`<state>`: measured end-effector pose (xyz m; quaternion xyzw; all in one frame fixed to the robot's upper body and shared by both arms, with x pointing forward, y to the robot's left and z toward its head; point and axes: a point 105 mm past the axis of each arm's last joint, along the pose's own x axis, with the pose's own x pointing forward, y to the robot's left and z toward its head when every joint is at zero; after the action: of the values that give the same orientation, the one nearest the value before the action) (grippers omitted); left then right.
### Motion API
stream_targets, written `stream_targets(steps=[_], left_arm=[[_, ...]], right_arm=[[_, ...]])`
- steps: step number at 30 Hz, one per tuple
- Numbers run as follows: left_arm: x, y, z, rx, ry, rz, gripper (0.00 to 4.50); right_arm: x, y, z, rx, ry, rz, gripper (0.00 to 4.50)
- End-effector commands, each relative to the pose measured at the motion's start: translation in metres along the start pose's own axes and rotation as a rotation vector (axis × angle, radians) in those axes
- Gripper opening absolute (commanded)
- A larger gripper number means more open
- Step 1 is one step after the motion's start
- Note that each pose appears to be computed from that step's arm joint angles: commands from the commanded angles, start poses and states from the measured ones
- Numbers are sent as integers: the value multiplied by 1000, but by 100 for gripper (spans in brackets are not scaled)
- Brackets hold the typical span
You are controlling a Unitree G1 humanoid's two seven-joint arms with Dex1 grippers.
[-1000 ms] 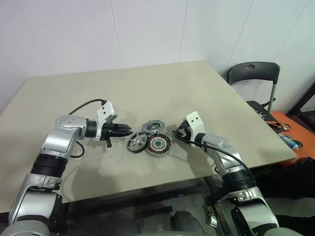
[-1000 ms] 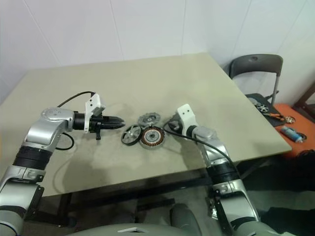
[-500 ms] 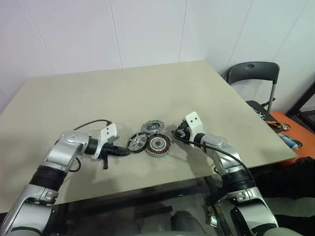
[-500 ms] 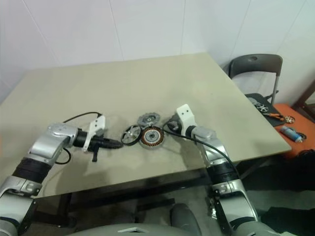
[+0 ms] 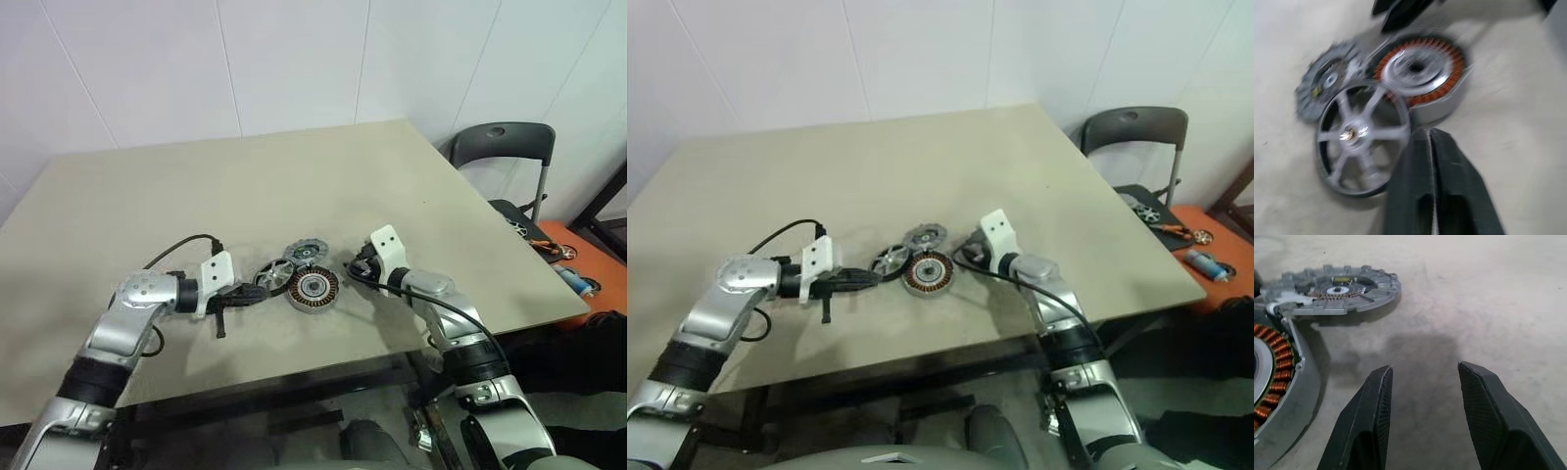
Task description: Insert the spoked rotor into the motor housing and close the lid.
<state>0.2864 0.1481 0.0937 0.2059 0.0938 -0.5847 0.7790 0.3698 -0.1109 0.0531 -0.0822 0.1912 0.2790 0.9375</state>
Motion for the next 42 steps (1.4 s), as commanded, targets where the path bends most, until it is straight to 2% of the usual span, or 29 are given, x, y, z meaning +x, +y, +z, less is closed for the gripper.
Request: stream_targets(steps=[1,4,9,12,15,19,24,32,38,42], left_arm=[[-9,3,14,74,-39,38,164],[-12,13,9,114,2,93,267],[-14,31,15,292,0,201,267],[-10,24,11,424,31,191,267],[-4,16,-3,470,55,171,267],[2,2,-25,460,86,119,267],[7,7,-45,466,120,155,267],[26,15,-54,562,110,259,267],[36,8,-63,561,107,256,267],[43,18,-58,552,95,312,267]], right_arm=[[0,4,15,-38,-50,3,225],[1,7,16,-44,-49,12,225],[2,6,15,-50,-48,10,225],[1,4,14,-50,-46,5,225],[1,5,13,-48,-44,3,225],[2,6,12,-51,-43,4,225],[1,5,11,-54,-41,1,225],[-2,4,7,-68,-35,-8,225],[-3,4,5,-69,-29,-10,225],[-3,4,4,-69,-26,-12,225]])
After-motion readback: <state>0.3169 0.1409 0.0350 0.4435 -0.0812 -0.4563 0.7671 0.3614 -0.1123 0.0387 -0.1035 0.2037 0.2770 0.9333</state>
